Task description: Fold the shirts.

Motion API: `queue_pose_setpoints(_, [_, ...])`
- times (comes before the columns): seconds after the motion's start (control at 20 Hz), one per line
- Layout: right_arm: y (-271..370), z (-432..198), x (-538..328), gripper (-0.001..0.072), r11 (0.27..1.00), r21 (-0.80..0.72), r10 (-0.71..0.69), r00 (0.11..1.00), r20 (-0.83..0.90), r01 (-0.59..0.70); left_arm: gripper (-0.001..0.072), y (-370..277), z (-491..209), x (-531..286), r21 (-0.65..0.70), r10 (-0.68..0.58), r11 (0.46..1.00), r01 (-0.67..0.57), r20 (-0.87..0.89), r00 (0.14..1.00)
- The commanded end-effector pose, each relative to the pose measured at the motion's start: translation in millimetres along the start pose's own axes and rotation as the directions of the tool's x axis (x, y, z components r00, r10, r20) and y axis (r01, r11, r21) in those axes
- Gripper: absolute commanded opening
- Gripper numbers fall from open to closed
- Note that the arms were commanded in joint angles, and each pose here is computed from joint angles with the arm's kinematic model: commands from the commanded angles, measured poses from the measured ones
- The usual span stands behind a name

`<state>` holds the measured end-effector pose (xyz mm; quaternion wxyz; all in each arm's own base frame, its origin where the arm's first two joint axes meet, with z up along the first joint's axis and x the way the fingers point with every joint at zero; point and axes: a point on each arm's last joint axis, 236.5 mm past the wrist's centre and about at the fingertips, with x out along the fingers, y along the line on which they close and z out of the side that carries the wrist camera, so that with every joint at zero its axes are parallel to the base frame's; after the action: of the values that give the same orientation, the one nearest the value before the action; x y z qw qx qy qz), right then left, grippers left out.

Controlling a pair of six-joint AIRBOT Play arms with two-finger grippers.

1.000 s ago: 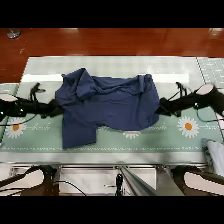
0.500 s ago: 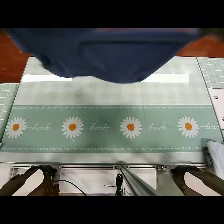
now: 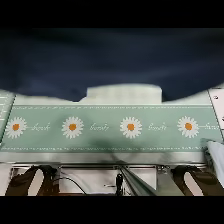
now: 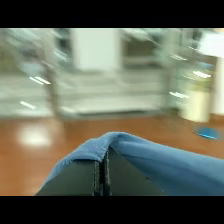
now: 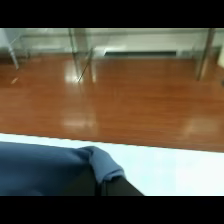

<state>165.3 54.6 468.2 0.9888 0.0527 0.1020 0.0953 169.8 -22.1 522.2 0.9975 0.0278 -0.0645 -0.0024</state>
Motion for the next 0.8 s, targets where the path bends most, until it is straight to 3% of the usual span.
queue_pose_setpoints(0.0, [5.5, -27.6, -47.0, 0.0017, 0.999, 0.017, -0.038, 0.999, -0.034, 0.038, 0.0022, 21.1, -3.3, -71.8, 0.050, 0.173, 0.984, -0.173, 0.009, 0.985])
queue_pose_setpoints(0.15, [0.7, -56.6, -39.9, 0.0017, 0.998, 0.030, -0.044, 0.986, -0.161, 0.049, 0.0022, 23.4, -33.3, -57.7, 0.011, 0.161, 0.987, -0.161, -0.065, 0.985])
queue_pose_setpoints(0.3, [-4.2, -86.7, -12.1, 0.0017, 0.998, 0.055, -0.016, 0.959, -0.284, 0.033, 0.0022, 34.0, -109.3, -13.2, -0.023, 0.142, 0.988, -0.155, -0.284, 0.948])
queue_pose_setpoints(0.5, [-27.9, -138.0, 54.1, 0.0017, 0.995, 0.088, -0.001, 0.906, -0.424, 0.043, 0.0022, 15.2, -225.2, 52.3, -0.146, -0.049, 0.989, -0.038, -0.549, 0.835])
queue_pose_setpoints(0.6, [-44.8, -173.5, 99.3, 0.0017, 0.991, 0.120, 0.010, 0.859, -0.511, 0.060, 0.0022, 2.5, -264.7, 88.3, -0.236, -0.158, 0.972, 0.017, -0.594, 0.789])
queue_pose_setpoints(0.75, [-73.0, -209.6, 172.7, 0.0017, 0.986, 0.143, 0.015, 0.811, -0.585, 0.085, 0.0022, 5.6, -316.2, 150.2, -0.330, -0.218, 0.944, -0.005, -0.634, 0.742])
